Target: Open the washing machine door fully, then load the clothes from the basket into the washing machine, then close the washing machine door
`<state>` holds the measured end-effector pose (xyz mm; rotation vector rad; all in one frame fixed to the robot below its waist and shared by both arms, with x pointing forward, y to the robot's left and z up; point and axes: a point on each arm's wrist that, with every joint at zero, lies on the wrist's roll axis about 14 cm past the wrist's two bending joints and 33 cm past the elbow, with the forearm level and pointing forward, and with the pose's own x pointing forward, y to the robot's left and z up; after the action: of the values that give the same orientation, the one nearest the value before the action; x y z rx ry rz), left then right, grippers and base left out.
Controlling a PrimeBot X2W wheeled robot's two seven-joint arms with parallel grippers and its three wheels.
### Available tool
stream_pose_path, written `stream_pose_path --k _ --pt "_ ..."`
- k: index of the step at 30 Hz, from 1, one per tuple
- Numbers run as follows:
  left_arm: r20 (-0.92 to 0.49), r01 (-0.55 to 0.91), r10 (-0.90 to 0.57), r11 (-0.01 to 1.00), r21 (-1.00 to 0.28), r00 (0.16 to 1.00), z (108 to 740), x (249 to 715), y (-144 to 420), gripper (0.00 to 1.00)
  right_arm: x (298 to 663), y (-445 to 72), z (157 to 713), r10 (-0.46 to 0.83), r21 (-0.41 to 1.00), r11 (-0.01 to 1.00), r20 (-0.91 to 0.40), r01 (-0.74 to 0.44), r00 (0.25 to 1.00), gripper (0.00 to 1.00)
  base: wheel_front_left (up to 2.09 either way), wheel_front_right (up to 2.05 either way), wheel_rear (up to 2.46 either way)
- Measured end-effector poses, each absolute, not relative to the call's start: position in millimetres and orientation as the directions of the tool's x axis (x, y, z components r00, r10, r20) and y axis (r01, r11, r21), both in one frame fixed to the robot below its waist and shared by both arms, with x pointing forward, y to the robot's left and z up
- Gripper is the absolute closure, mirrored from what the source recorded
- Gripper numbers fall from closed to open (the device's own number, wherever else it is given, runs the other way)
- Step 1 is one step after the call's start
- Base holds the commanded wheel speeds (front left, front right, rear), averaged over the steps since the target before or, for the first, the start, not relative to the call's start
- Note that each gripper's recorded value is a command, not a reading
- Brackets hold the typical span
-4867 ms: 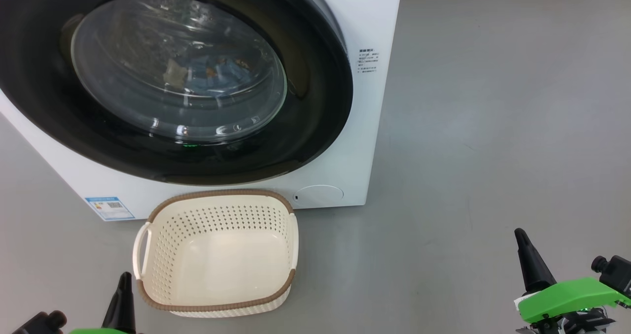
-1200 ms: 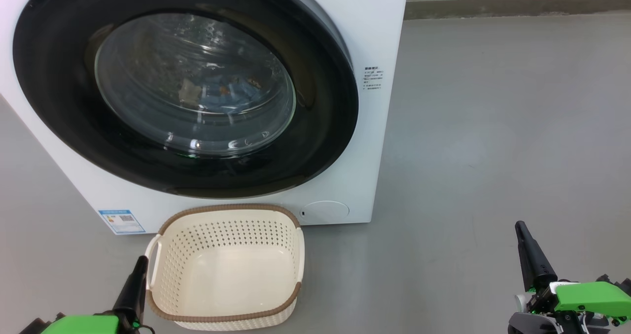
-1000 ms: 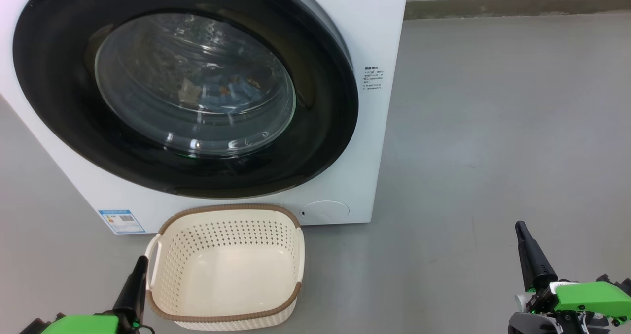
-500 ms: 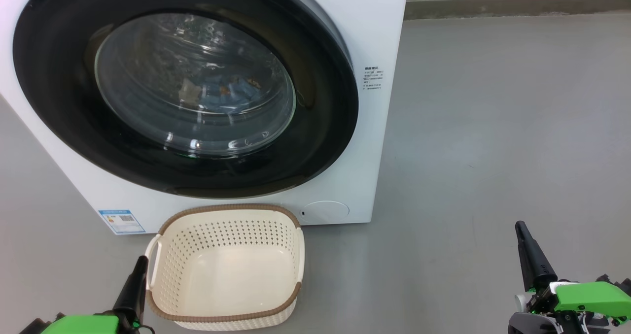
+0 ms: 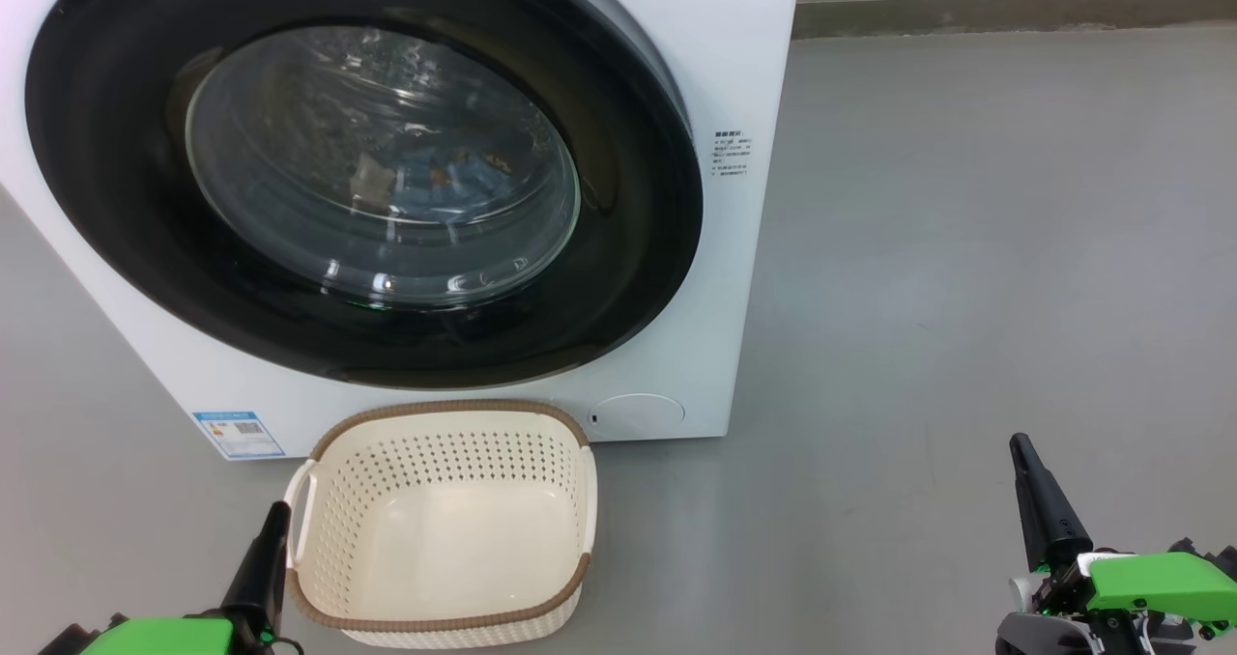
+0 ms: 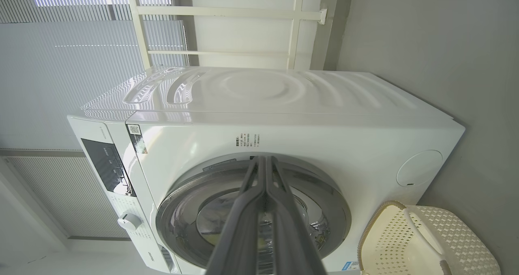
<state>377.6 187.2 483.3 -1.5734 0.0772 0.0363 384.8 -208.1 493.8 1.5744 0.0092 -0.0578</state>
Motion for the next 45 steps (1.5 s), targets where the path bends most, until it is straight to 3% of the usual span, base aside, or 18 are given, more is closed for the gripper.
stream_pose_path --k 45 --pt "-0.072 -0.072 -0.026 -0.003 -0.997 0.997 483.3 377.6 187.2 1.00 384.8 -208.1 493.8 -0.031 0.999 -0.005 -0.043 0.043 0.999 1.00 0.00 0.00 0.00"
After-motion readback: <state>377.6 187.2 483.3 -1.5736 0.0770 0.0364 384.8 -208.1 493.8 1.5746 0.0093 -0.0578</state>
